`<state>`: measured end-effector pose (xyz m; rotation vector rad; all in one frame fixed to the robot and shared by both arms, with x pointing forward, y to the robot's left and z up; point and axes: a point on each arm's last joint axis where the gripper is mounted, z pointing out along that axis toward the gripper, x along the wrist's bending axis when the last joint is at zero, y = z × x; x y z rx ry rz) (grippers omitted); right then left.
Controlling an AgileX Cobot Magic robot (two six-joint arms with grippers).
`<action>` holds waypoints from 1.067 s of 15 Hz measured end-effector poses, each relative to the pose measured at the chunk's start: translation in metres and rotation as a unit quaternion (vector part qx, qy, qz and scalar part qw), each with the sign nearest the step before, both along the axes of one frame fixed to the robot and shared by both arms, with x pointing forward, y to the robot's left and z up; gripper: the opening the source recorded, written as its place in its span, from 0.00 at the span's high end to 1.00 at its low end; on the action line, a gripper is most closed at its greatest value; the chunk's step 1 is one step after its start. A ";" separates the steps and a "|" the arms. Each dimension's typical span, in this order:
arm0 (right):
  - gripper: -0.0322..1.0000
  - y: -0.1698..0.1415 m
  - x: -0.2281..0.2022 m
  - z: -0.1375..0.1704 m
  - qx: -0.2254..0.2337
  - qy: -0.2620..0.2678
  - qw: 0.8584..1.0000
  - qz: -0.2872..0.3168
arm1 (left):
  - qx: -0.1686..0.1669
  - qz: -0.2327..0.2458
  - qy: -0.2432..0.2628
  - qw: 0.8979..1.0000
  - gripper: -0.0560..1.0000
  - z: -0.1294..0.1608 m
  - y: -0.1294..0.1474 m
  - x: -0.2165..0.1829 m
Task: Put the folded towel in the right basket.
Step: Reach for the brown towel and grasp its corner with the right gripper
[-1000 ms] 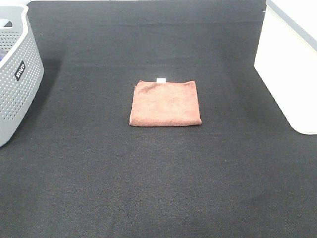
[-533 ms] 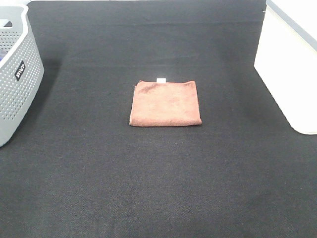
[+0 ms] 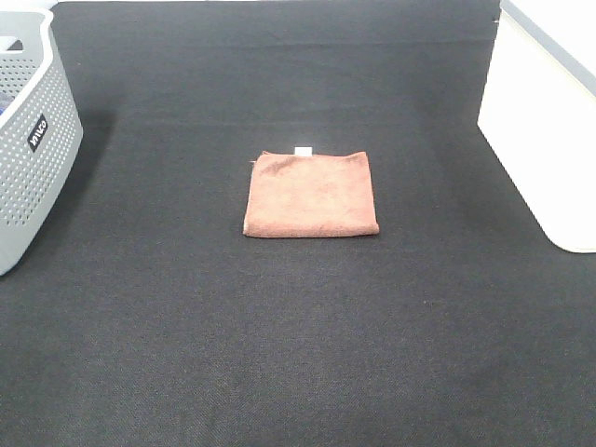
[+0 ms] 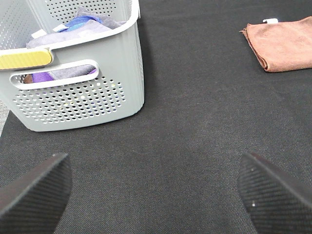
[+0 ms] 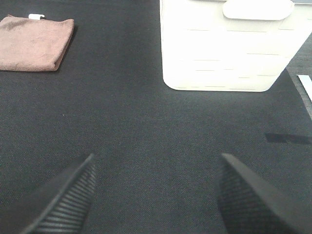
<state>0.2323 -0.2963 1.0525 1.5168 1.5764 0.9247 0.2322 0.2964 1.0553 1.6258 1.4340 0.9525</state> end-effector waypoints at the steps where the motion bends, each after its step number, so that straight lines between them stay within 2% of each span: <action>1: 0.33 0.000 0.000 0.000 0.000 0.000 1.000 0.000 | 0.000 0.000 0.000 1.000 0.12 0.000 0.000 0.000; 16: 0.33 0.000 0.000 0.000 0.000 0.000 1.000 0.000 | 0.000 0.000 0.000 1.000 0.12 0.000 0.000 0.000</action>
